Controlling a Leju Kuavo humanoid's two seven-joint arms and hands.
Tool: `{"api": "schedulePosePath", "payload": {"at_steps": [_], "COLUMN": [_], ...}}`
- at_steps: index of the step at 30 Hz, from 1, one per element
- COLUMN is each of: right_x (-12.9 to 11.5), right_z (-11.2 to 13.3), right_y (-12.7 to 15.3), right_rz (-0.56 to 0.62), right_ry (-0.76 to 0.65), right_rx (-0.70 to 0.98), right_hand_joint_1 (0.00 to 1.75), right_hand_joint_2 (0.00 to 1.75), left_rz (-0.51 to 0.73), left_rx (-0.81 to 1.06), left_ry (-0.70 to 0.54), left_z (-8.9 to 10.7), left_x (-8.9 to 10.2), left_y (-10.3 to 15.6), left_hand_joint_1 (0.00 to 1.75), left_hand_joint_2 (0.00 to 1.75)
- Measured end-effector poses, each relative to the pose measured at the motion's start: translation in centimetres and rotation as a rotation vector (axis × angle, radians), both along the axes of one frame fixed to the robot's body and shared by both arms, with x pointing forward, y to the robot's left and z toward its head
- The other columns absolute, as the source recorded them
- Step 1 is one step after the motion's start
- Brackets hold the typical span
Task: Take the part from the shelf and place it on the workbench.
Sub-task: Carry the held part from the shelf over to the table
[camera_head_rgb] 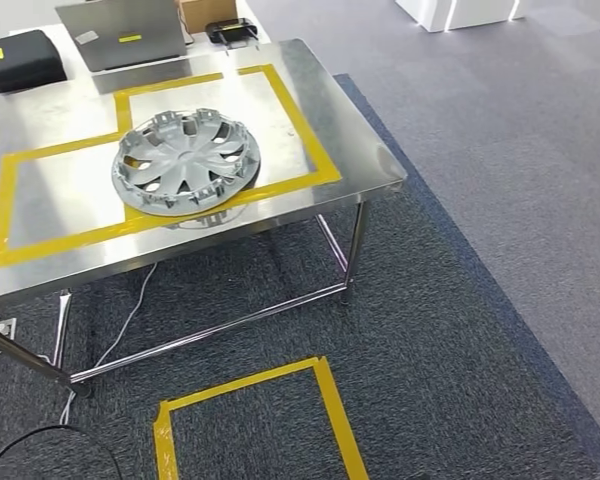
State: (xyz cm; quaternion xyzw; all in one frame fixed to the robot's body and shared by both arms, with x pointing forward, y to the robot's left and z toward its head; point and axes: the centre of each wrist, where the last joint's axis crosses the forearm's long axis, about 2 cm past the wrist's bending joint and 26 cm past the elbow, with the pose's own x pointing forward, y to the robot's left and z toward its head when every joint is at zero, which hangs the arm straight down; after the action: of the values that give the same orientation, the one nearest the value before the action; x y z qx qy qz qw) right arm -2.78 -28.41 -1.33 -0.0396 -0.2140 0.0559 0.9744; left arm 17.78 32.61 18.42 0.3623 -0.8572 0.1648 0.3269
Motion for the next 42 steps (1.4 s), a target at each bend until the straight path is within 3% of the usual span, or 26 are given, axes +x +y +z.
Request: {"api": "schedulePosePath", "payload": {"at_steps": [11,42], "right_x": [-0.5,-0.5], "right_z": [0.4,0.6], "right_y": [0.0,0.6], "right_rz": [0.014,-0.031], "right_ry": [0.017,-0.01], "right_rx": [0.003,0.008], "right_hand_joint_1": [0.0,0.0], "right_hand_joint_2": [1.75,1.75], "left_rz": [-0.068,-0.059], "left_rx": [-0.015,-0.016], "left_ry": [-0.01,0.031], "left_z": [0.3,-0.6], "left_x": [0.9,-0.1], "left_y": [-2.4,-2.2], "left_hand_joint_1": [1.75,1.75], "left_hand_joint_2": [1.75,1.75]}}
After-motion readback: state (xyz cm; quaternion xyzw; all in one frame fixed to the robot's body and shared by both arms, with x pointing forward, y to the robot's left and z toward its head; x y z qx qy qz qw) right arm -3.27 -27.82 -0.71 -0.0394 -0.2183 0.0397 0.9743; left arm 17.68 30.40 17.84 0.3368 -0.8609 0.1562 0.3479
